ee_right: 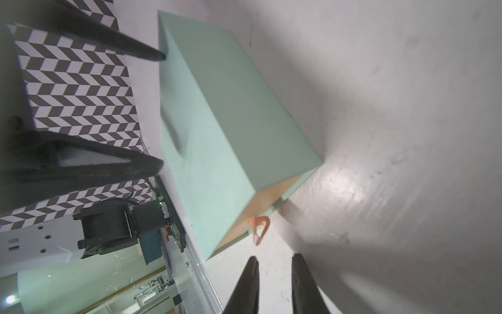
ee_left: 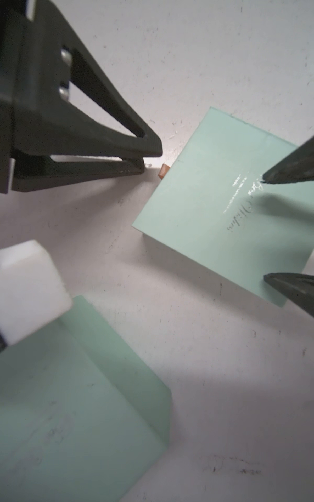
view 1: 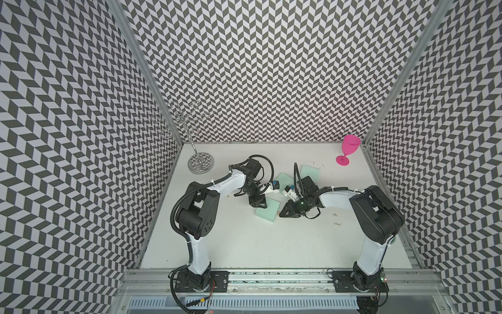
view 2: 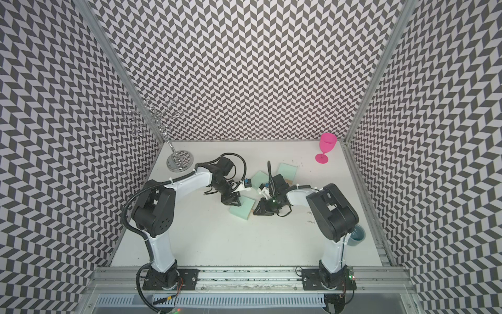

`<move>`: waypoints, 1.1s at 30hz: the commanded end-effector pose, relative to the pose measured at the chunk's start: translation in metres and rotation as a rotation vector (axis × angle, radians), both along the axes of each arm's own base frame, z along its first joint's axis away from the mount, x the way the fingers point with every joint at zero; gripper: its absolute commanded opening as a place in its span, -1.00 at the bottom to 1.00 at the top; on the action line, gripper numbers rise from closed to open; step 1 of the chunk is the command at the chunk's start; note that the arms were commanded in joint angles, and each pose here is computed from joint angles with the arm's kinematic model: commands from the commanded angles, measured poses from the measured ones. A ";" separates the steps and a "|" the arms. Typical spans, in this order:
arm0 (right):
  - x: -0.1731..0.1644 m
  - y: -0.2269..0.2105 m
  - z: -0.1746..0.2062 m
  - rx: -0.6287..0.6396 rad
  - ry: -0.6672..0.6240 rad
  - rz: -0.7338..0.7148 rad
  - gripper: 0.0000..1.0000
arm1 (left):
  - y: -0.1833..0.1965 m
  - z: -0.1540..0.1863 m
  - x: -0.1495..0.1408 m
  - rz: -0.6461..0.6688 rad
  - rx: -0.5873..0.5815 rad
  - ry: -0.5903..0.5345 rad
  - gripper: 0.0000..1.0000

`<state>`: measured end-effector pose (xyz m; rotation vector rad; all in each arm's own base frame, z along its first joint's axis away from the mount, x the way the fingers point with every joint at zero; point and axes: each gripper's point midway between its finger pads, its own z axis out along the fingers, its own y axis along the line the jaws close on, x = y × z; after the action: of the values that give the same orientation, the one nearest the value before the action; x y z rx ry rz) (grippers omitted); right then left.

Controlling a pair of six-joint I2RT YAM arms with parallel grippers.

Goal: Place the earrings into the drawer-style jewelry box
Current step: Open the drawer in the jewelry box.

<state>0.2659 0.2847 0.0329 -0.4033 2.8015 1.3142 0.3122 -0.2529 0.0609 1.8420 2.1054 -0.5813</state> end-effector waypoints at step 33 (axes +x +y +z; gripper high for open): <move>0.019 0.021 0.007 0.089 -0.037 0.002 -0.62 | 0.009 -0.024 -0.026 -0.013 0.058 0.069 0.08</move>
<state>0.2785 0.2958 0.0334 -0.3856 2.7507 1.3666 0.3115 -0.2530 0.0604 1.8320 2.0827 -0.5686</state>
